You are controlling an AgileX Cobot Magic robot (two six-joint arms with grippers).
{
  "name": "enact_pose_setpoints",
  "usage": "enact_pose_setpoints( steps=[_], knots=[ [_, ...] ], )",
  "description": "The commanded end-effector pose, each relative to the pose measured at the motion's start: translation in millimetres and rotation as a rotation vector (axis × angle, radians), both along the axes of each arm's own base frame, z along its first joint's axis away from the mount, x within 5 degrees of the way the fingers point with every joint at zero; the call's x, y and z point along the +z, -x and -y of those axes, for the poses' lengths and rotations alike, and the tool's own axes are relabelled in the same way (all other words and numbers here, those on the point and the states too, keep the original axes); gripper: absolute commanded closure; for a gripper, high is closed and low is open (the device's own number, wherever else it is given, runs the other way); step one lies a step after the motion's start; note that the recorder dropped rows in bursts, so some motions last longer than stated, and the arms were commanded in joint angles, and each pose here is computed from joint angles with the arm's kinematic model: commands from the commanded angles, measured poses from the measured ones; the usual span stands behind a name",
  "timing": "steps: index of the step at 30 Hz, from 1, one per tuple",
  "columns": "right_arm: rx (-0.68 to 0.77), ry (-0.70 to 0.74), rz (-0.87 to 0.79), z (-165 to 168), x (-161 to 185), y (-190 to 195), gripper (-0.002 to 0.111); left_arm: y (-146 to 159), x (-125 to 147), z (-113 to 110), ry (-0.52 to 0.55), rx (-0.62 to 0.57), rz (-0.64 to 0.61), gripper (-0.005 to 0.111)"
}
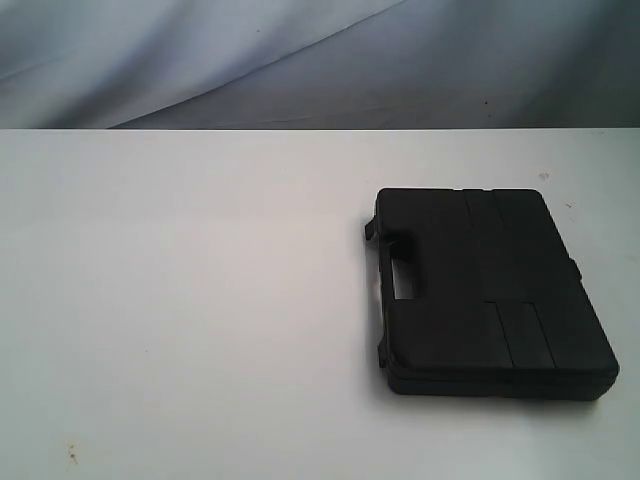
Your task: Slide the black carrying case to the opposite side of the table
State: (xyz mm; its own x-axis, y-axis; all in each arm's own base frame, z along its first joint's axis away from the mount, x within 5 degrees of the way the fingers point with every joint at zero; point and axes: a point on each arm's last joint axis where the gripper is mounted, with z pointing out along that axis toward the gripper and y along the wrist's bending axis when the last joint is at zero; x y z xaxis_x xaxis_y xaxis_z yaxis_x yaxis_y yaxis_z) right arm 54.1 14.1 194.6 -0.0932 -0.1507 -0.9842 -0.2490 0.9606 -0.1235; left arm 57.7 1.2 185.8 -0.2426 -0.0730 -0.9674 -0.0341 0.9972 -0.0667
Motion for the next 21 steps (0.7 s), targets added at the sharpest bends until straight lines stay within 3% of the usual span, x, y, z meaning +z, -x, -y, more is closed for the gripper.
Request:
enact_pose_setpoints(
  steps=[1,9,14,18,21],
  knots=[
    [-0.016,-0.014,0.13,1.4,10.9,-0.9,0.108,-0.2,-0.8,-0.2,0.001,0.003,0.004,0.107],
    [-0.026,-0.07,0.194,2.2,17.7,-0.8,0.108,-0.2,-0.8,-0.2,0.001,0.003,0.004,0.107],
    [-0.033,-0.337,0.142,2.3,18.6,-0.8,0.108,-0.2,-0.8,-0.2,0.001,0.003,0.004,0.107],
    [-0.063,-0.491,0.199,6.7,26.1,-0.6,0.108,-0.2,-0.8,-0.2,0.001,0.003,0.004,0.107],
    [-0.088,-0.523,0.266,10.6,31.8,0.0,0.108,-0.2,-0.8,-0.2,0.001,0.003,0.004,0.107]
  ],
)
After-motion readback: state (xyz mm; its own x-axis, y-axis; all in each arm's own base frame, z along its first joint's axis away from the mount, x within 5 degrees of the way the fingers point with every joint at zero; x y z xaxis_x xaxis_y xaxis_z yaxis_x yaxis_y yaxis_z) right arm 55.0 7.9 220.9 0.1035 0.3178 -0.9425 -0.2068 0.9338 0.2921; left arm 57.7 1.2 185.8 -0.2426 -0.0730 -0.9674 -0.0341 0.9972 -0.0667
